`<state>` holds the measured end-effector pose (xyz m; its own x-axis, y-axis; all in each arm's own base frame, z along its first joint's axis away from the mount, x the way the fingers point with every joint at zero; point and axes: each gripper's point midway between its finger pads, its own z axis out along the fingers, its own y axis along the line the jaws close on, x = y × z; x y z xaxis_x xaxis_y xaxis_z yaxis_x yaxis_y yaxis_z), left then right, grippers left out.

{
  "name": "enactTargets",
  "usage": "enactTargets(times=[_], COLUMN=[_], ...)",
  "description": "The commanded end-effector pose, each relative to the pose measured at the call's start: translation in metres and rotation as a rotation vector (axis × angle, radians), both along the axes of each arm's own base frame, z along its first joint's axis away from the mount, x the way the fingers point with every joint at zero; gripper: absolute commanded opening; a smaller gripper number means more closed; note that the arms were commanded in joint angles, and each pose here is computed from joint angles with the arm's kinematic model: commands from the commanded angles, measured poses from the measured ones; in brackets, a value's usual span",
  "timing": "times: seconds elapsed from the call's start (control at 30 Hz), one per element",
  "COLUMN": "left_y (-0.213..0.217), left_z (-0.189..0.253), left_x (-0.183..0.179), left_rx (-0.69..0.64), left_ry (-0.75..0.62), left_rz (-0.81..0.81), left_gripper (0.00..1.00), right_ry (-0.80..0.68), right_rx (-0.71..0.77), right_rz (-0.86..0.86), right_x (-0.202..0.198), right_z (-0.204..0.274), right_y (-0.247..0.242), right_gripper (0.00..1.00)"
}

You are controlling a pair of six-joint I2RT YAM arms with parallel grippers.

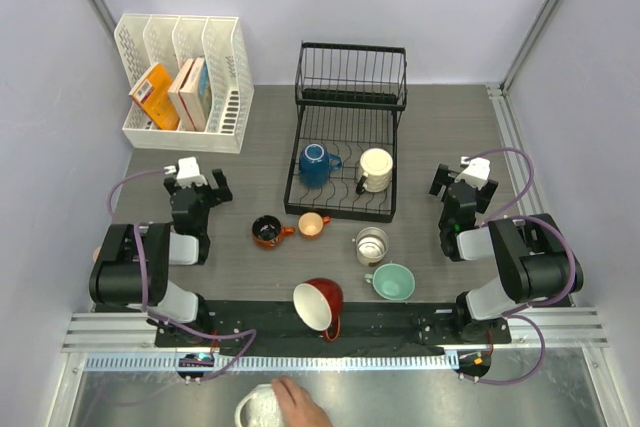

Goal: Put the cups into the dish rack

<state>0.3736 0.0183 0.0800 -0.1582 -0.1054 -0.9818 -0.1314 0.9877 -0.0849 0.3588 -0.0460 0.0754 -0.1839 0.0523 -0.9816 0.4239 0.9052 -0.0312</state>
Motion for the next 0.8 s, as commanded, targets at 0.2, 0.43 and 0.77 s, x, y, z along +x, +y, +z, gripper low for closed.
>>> enactTargets(times=[0.2,0.43,0.77], left_y=[-0.003,-0.007,-0.010], left_z=[0.012,0.010,0.011], left_x=[0.012,0.013,0.014], left_rx=[0.015,0.021,0.013], left_ry=[-0.016,-0.007,0.016], left_rz=[-0.030,-0.059,-0.088], left_gripper=[0.99,0.99,0.99], right_ry=[-0.086,-0.084,-0.085], right_rx=[0.027,0.026,0.026], right_rz=[-0.017,-0.017,-0.018], right_x=[0.011,0.011,0.011], right_z=[0.021,0.020,0.021], right_y=[-0.001,-0.001,-0.001], right_gripper=[1.00,1.00,1.00])
